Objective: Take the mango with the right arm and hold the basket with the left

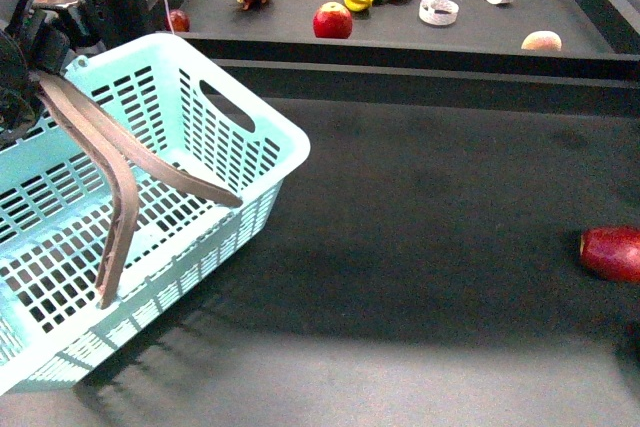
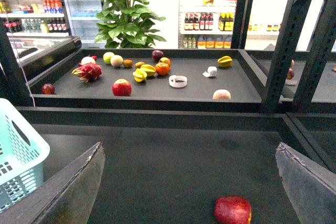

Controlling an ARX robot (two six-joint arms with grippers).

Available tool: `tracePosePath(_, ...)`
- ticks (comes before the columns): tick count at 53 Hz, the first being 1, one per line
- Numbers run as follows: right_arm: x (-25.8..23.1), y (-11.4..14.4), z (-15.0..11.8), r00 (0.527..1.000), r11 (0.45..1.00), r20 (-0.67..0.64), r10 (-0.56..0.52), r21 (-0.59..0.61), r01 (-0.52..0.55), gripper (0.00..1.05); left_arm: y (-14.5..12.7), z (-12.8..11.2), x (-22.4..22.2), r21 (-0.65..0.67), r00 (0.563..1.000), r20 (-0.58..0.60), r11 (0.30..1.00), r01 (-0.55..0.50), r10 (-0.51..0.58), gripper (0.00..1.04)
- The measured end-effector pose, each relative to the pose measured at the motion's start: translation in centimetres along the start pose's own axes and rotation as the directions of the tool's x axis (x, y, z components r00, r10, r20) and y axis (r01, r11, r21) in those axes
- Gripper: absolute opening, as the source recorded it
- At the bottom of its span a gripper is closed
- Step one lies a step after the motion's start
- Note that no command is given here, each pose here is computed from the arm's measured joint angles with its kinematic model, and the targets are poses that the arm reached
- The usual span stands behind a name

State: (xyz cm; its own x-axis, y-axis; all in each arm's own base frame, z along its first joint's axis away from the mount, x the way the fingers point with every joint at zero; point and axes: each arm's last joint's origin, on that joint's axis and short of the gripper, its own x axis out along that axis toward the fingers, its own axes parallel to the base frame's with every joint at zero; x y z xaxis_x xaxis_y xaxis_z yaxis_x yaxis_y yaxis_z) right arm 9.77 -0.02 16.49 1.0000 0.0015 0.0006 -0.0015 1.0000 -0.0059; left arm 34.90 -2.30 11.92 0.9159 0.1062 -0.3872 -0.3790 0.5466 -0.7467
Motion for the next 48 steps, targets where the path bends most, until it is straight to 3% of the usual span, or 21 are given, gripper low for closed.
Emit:
tracePosePath(8,0.0,0.0,0.0,1.000,1.000,0.000,0.000,0.000,0.000,0.97,-3.1,-0.6,-3.6,0.111,0.988,-0.069,0.983,0.146,-0.139,0.08)
tracePosePath(14,0.0,0.0,0.0,1.000,1.000,0.000,0.000,0.000,0.000,0.97,-5.7,-2.6,-7.1,0.243,0.940,-0.183,0.913,0.327,-0.288,0.08)
tracePosePath(25,0.0,0.0,0.0,1.000,1.000,0.000,0.000,0.000,0.000,0.97,-7.0,-6.2,-10.3,0.385,0.881,-0.303,0.799,0.462,-0.364,0.08)
tracePosePath(38,0.0,0.0,0.0,1.000,1.000,0.000,0.000,0.000,0.000,0.97,-9.2,-8.1,-14.1,0.531,0.866,-0.287,0.685,0.499,-0.409,0.08)
tracePosePath(48,0.0,0.0,0.0,1.000,1.000,0.000,0.000,0.000,0.000,0.97,-9.8,-8.6,-15.1,0.520,0.867,-0.268,0.695,0.497,-0.419,0.08)
